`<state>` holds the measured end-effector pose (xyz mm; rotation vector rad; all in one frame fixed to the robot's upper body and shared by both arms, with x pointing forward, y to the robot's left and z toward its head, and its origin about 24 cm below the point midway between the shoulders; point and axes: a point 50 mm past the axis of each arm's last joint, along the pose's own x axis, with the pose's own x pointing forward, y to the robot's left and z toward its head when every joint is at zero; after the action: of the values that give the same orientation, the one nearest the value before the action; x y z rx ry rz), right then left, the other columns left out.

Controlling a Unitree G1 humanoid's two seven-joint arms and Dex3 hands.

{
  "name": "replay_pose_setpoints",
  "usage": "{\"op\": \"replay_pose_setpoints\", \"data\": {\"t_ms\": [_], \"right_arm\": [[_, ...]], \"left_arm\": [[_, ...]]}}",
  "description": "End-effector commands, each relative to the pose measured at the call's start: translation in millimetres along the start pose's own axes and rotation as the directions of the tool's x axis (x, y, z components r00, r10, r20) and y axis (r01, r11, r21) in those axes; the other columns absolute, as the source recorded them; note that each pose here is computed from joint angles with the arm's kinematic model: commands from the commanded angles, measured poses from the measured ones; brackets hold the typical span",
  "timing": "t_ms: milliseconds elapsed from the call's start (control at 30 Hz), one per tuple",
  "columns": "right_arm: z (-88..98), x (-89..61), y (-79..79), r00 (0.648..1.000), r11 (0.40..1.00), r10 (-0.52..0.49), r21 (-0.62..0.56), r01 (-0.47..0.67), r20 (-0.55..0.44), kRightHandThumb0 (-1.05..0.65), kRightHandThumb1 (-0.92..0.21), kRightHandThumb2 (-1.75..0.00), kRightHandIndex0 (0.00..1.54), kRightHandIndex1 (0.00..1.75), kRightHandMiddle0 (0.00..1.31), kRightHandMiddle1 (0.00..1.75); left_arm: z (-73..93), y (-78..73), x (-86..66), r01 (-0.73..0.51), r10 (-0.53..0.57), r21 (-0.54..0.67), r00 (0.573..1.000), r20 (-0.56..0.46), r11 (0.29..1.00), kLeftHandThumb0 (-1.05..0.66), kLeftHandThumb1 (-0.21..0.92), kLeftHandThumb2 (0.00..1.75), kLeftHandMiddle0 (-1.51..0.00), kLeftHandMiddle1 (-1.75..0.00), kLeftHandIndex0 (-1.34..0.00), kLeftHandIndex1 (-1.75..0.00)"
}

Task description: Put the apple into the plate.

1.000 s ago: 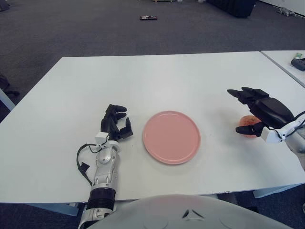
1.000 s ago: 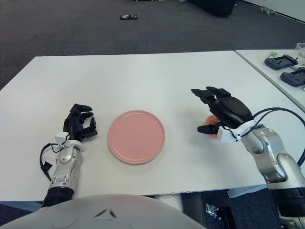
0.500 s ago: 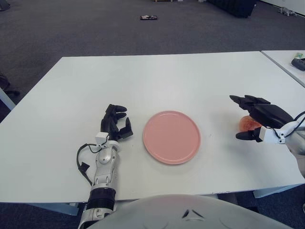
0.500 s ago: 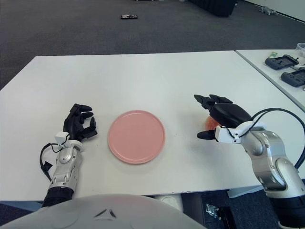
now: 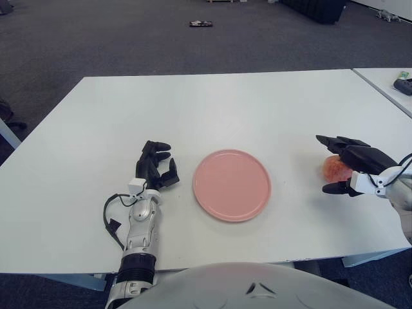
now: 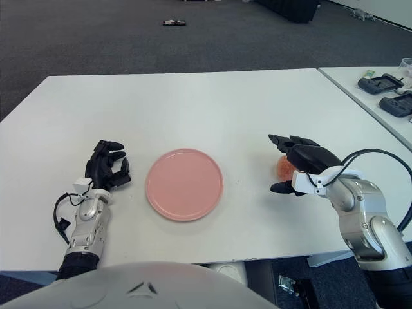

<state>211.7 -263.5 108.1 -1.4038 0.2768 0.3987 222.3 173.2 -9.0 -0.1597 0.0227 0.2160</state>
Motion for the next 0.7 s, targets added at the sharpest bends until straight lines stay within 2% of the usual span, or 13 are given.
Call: {"op": "replay_pose_setpoints", "data": {"t_ms": [0,100,167,233,467,667], "right_arm": [[-4.8,2.6,2.5,0.999,1.000,0.020,0.003,-0.020,-0.035,-1.04,-0.67,-0.37,0.00,0.00,0.00,0.00],[-7.8,5.2,4.3,0.997,0.999,0.043,0.006,-0.042,-0.059,-1.01,-0.56,-0.50,0.00,0.00,0.00,0.00],[-11.6,9.1,6.0,0.995,0.998,0.063,0.001,-0.063,-0.079,-0.95,-0.46,-0.64,0.00,0.00,0.00,0.00],[-17.0,15.5,8.0,0.992,0.997,0.079,-0.004,-0.080,-0.098,-0.92,-0.42,-0.70,0.00,0.00,0.00,0.00],[-25.0,21.2,12.4,0.985,0.994,0.113,0.028,-0.110,-0.133,-0.83,-0.32,-0.83,0.00,0.00,0.00,0.00],[-28.3,23.4,14.3,0.983,0.995,0.098,0.007,-0.098,-0.154,-0.84,-0.33,-0.87,0.00,0.00,0.00,0.00]], "left_arm": [[-14.4,6.4,-8.0,-0.018,0.018,0.001,0.996,-0.083,1.000,-0.01,0.31,1.35,-0.60,-1.75,-0.39,-1.75],[-14.6,6.7,-8.0,-0.022,0.022,-0.001,0.996,-0.082,1.000,-0.01,0.31,1.35,-0.61,-1.75,-0.39,-1.75],[-15.0,7.1,-7.9,-0.027,0.027,-0.001,0.996,-0.085,1.000,-0.01,0.31,1.35,-0.61,-1.75,-0.40,-1.75],[-15.4,7.3,-7.8,-0.030,0.030,-0.001,0.996,-0.087,1.000,-0.01,0.29,1.37,-0.62,-1.75,-0.40,-1.75],[-16.4,8.6,-8.0,-0.034,0.034,-0.003,0.996,-0.088,0.999,-0.01,0.22,1.45,-0.68,-1.75,-0.46,-1.75],[-16.5,8.6,-8.6,-0.033,0.033,0.001,0.996,-0.082,0.999,-0.01,0.18,1.49,-0.70,-1.75,-0.48,-1.75]]}}
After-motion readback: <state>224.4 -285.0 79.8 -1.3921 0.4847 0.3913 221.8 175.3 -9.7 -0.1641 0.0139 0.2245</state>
